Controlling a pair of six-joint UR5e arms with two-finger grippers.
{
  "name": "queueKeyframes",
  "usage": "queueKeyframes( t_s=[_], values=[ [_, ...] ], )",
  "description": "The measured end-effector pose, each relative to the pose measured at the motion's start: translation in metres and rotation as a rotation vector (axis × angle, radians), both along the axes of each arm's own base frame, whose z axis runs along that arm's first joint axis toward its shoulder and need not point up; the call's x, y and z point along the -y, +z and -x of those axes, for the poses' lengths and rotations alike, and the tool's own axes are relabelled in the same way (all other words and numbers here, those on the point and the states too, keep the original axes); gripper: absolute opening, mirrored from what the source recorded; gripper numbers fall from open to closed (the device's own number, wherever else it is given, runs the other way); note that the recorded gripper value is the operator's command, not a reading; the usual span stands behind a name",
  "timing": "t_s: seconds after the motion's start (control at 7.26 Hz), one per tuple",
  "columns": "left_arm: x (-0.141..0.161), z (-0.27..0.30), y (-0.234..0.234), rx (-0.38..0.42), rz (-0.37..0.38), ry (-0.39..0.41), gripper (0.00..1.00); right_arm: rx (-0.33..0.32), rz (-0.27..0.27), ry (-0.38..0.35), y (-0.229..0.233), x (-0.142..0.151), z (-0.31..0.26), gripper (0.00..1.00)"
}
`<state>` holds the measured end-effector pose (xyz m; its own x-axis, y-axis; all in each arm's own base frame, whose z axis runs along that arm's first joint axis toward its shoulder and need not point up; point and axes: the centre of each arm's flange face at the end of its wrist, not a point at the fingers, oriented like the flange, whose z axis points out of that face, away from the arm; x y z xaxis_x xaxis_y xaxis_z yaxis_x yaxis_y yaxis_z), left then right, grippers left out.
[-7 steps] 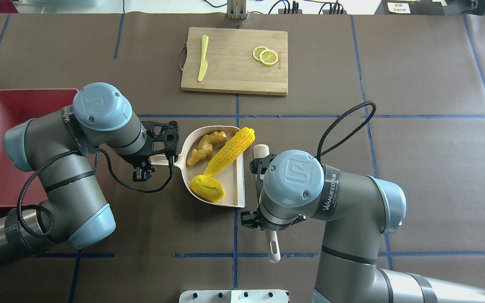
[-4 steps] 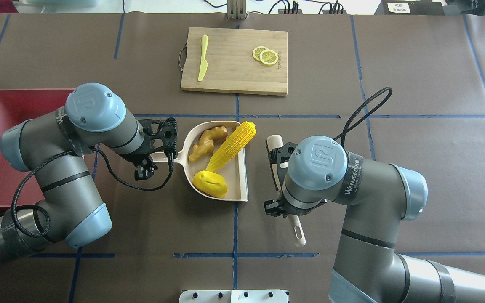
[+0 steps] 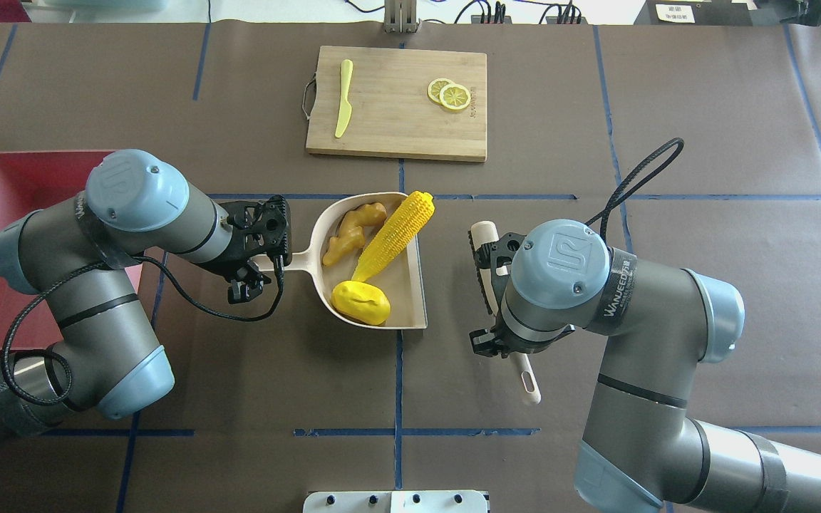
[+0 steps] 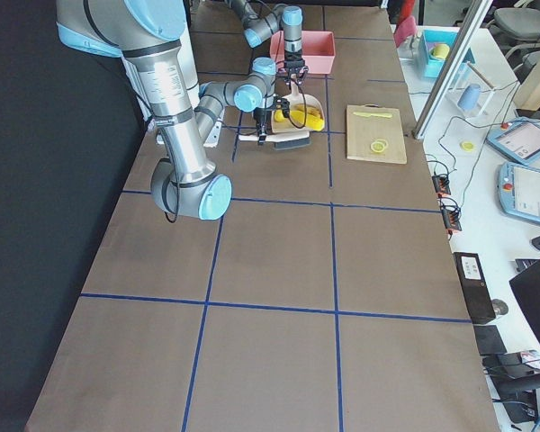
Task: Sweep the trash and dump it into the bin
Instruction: 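Lift the dustpan toward the bin with left gripper while right withdraws brush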
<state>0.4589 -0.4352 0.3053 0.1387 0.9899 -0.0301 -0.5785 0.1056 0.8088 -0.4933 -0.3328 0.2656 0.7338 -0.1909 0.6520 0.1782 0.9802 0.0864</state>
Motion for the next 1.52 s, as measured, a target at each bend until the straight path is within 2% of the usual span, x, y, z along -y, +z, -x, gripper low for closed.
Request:
queueKeyframes(
  t_s=[0.41,0.83,1.1,1.52],
  values=[
    [0.014,0.029,-0.004,-0.103,0.056,0.027,0.0,0.032,-0.008,0.007,0.025,0.004,-0.01,0.0],
    [0.04,0.096,0.009,-0.195,0.112,0.056,0.0,0.039,-0.007,0.009,0.029,0.005,-0.012,0.0],
    [0.054,0.149,0.043,-0.233,0.088,0.078,0.0,0.038,-0.008,0.011,0.03,0.005,-0.012,0.0],
    [0.074,0.242,0.093,-0.247,0.003,0.107,0.0,0.034,-0.01,0.012,0.031,0.005,-0.011,0.0]
  ],
)
